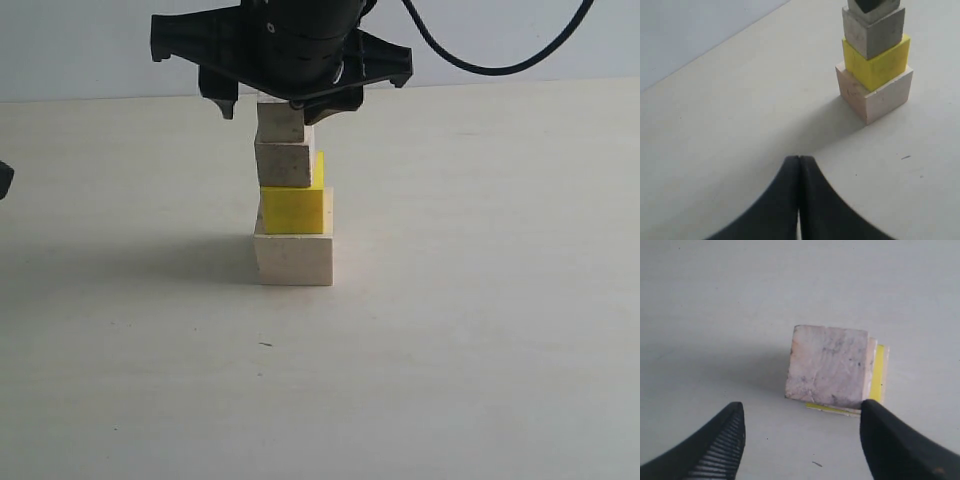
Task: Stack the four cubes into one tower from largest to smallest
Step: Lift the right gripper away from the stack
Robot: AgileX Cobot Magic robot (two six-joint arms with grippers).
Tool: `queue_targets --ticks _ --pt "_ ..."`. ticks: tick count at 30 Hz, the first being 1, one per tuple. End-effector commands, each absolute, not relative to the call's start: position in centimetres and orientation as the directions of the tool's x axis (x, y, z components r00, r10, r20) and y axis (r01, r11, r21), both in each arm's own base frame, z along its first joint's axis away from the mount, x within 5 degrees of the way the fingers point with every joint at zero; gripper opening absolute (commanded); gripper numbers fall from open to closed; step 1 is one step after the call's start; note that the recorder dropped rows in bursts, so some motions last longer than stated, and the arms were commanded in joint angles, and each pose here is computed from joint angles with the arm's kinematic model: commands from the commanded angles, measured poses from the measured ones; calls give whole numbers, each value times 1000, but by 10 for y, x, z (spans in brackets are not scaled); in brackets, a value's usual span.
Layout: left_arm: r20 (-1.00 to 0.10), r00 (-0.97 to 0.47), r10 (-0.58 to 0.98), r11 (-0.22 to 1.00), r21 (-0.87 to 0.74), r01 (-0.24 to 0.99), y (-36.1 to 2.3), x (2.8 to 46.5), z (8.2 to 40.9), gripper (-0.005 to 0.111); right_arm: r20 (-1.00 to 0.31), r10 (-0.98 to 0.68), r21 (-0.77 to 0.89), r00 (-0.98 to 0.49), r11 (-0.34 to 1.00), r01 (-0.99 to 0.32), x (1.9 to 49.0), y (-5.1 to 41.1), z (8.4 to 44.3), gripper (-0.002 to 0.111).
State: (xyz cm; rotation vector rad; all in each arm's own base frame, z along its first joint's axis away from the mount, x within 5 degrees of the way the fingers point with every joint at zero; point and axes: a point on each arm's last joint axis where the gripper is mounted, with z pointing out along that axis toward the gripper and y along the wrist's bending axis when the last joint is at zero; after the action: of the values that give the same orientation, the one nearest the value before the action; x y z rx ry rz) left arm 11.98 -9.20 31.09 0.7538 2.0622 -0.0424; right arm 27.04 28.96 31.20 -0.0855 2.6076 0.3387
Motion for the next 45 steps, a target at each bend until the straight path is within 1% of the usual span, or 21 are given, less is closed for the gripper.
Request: queue_targets --ticks 1,9,14,16,18,20,21,22,24,26,27,30,33,36,37,38,40,41,43,45 --pt "-783 -389 485 816 245 524 -91 119 314 0 -509 0 227 -861 965 -134 271 288 318 63" --pt "-785 -388 484 816 245 523 -91 119 314 0 -519 -9 205 -855 969 -134 271 284 321 63" --pt "-794 -380 474 819 240 521 -88 117 316 0 -545 -36 199 -838 965 -171 264 276 338 63" --pt "-797 -378 471 820 238 520 -88 116 317 0 -552 -72 173 -831 965 -199 257 267 349 59" --pt "-797 -378 471 820 238 520 -88 116 317 0 -558 -126 138 -820 961 -241 248 256 363 43" --pt "-797 -378 471 820 238 520 -88 116 317 0 -574 -209 68 -792 951 -301 238 241 380 11" --pt "-797 -378 471 820 238 520 -88 116 317 0 -579 -224 46 -784 951 -305 236 236 384 2" --pt "-794 -380 474 819 240 521 -88 117 316 0 -582 -237 21 -778 952 -305 234 232 387 0" --pt "-780 -391 488 814 247 525 -89 117 310 0 -590 -329 -97 -738 935 -340 231 219 396 0" --pt "-771 -397 498 811 251 529 -91 119 307 0 -590 -388 -161 -708 916 -367 235 213 397 0" --pt "-766 -401 502 809 253 530 -92 120 306 0 -582 -389 -162 -714 916 -367 238 209 395 0" --pt "-721 -429 544 793 276 542 -102 128 296 0 -520 -372 -186 -769 928 -323 254 186 377 0" --pt "-697 -425 577 774 302 556 -110 134 289 0 -455 -376 -223 -807 926 -306 262 169 358 0" --pt "-676 -433 596 766 318 558 -124 149 285 0 -333 -328 -260 -884 933 -248 269 140 320 0" --pt "-674 -442 591 772 315 552 -126 154 284 0 -324 -314 -244 -892 939 -242 270 136 312 0" --pt "-663 -484 571 796 304 523 -127 166 282 0 -316 -284 -188 -905 954 -234 271 133 298 0" --pt "-657 -562 501 849 248 467 -126 189 279 0 -306 -287 -171 -908 955 -244 269 131 277 0" --pt "-655 -581 483 859 227 459 -125 197 277 0 -307 -292 -169 -906 953 -250 268 131 272 0" --pt "-657 -603 453 868 172 465 -127 212 273 0 -308 -294 -156 -905 954 -257 266 131 264 0" --pt "-655 -599 461 853 139 504 -130 224 268 0 -311 -294 -143 -904 955 -261 265 132 258 0"
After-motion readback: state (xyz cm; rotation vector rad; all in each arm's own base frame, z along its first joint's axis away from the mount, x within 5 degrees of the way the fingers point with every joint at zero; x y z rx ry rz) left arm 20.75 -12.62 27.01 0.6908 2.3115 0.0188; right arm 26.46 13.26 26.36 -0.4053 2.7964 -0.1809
